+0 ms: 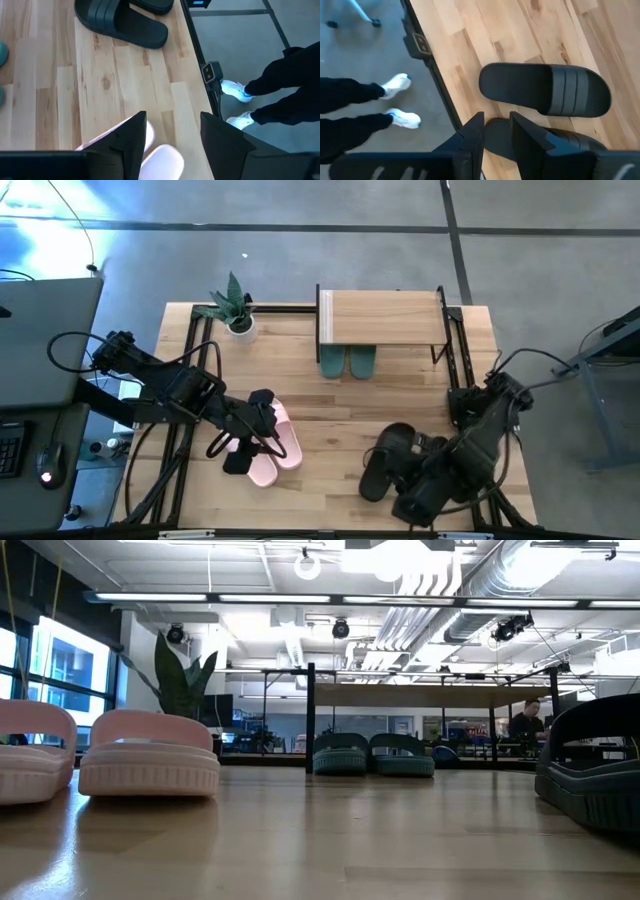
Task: Pick and place slides into the shelf
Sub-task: Put the right black slipper on the shelf
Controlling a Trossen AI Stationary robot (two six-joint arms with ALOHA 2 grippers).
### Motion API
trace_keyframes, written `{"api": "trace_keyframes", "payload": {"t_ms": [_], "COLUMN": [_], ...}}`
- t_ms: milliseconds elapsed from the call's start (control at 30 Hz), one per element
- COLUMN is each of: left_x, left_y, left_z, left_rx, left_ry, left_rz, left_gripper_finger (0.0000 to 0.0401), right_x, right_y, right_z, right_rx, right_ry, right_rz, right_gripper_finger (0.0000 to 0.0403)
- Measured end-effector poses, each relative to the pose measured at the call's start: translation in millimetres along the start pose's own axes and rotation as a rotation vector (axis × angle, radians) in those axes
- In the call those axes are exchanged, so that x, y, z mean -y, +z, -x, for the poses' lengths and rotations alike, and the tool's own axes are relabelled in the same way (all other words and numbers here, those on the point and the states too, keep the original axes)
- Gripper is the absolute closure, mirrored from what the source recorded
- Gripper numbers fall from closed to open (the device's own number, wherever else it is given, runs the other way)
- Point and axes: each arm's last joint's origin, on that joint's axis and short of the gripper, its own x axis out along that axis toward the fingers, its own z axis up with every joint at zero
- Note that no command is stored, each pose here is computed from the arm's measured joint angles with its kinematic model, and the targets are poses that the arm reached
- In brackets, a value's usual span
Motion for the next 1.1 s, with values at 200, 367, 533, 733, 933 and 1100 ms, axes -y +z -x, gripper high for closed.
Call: {"api": "trace_keyframes", "payload": {"t_ms": [200, 367, 533, 733, 933, 1100], "left_x": [0, 0, 0, 0, 0, 0], "left_y": [0, 0, 0, 0, 0, 0], "left_z": [0, 0, 0, 0, 0, 0], "left_rx": [0.002, 0.002, 0.003, 0.003, 0.004, 0.006], "left_ry": [0.002, 0.002, 0.001, 0.001, 0.001, 0.001], "left_rz": [0.0, 0.0, 0.0, 0.0, 0.001, 0.001], "left_gripper_finger": [0.0228, 0.0228, 0.0229, 0.0228, 0.0228, 0.0227], "right_x": [-20, -10, 3, 9, 8, 8], "right_y": [-9, -30, -64, -96, -101, -101], "right_z": [-44, -95, -124, -127, -128, -128], "right_rx": [-0.054, -0.222, -0.348, -0.363, -0.27, -0.253], "right_ry": [-0.105, -0.282, -0.43, -0.507, -0.529, -0.539], "right_rz": [0.028, -0.071, -0.137, -0.216, -0.343, -0.401], "right_gripper_finger": [0.032, 0.032, 0.032, 0.0321, 0.0321, 0.0321]}}
